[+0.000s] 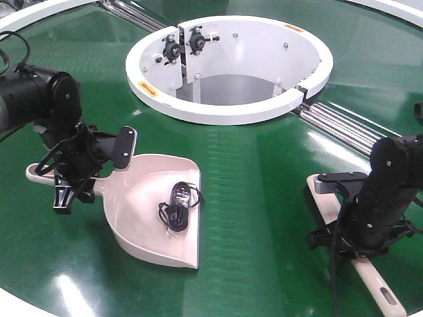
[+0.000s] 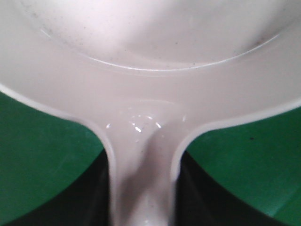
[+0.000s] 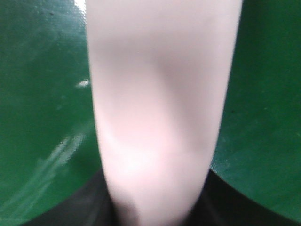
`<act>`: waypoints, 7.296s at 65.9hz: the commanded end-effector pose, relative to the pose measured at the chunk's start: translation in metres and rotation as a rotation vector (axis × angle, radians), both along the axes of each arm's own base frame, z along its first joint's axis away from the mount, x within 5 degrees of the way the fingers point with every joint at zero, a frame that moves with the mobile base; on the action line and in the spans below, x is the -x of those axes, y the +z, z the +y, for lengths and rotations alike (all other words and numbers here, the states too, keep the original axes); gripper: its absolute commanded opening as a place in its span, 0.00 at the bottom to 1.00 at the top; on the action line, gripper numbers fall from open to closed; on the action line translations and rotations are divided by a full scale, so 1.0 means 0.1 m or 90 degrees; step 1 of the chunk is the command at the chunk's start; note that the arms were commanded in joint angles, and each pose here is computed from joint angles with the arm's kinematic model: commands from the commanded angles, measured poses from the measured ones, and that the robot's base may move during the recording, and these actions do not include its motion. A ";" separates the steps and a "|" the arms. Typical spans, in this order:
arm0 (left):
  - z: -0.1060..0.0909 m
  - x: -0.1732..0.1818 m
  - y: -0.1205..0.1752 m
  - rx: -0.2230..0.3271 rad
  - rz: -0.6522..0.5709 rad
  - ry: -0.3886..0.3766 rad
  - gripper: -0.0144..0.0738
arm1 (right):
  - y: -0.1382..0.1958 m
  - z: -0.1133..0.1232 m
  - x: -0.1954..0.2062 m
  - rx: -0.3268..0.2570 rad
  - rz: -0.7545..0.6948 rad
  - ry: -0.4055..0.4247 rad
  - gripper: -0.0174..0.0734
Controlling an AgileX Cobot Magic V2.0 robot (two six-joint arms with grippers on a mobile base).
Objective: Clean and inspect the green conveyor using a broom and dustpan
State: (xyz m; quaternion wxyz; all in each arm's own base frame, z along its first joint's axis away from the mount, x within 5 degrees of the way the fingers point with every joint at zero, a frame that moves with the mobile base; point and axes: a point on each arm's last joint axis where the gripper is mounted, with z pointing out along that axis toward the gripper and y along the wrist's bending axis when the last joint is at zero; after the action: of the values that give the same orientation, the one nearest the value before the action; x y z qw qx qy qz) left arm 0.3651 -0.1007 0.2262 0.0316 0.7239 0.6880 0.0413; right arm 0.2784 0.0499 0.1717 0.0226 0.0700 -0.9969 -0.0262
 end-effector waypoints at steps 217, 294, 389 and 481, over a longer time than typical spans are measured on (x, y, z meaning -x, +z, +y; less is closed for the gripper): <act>0.77 2.92 1.51 0.676 -0.581 0.481 0.57 | 1.82 -0.43 2.44 -0.111 -1.028 0.013 0.84; 0.79 2.97 0.27 0.764 -0.611 0.501 0.15 | 0.88 -0.43 2.38 -0.092 -1.015 0.017 0.18; 0.97 3.09 -0.35 0.883 -0.669 0.720 0.15 | 0.88 -0.43 2.38 -0.093 -1.010 0.015 0.18; 0.96 3.08 -0.35 0.884 -0.665 0.724 0.15 | 0.45 -0.50 2.21 -0.006 -1.042 -0.062 0.18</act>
State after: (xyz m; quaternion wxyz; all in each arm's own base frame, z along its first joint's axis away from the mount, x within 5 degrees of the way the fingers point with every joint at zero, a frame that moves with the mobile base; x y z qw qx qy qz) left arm 0.0563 -0.0042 0.1944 0.6915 0.0106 0.7210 -0.0423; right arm 0.0541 0.0004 0.2110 -0.6752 0.0256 -0.7369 0.0196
